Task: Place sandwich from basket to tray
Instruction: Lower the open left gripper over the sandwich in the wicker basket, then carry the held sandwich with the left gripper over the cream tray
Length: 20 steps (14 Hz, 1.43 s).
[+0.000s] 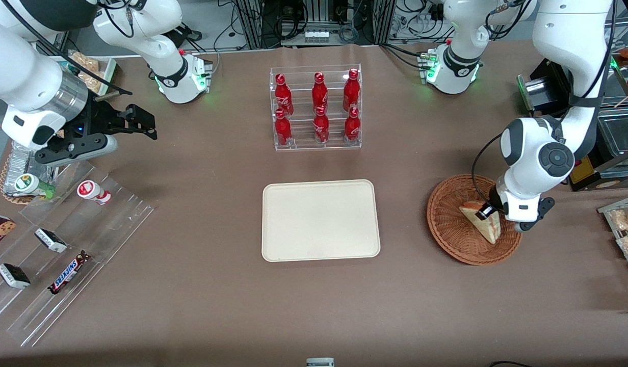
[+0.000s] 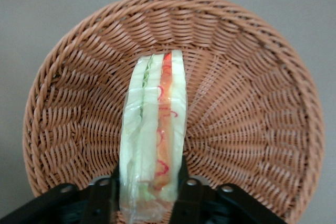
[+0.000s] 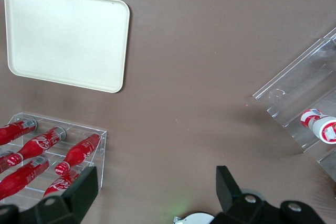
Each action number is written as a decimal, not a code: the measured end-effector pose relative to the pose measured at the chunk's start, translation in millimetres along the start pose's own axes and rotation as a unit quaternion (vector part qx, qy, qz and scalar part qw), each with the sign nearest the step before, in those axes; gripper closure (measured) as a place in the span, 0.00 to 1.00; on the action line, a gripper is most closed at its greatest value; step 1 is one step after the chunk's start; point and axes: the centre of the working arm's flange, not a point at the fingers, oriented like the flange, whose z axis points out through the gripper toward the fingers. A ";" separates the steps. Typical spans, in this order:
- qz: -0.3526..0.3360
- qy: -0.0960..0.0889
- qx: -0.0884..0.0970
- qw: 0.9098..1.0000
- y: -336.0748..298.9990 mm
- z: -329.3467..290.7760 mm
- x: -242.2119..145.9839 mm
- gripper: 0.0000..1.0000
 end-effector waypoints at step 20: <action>0.266 0.032 -0.068 0.961 327.4 4.1 -346.5 0.86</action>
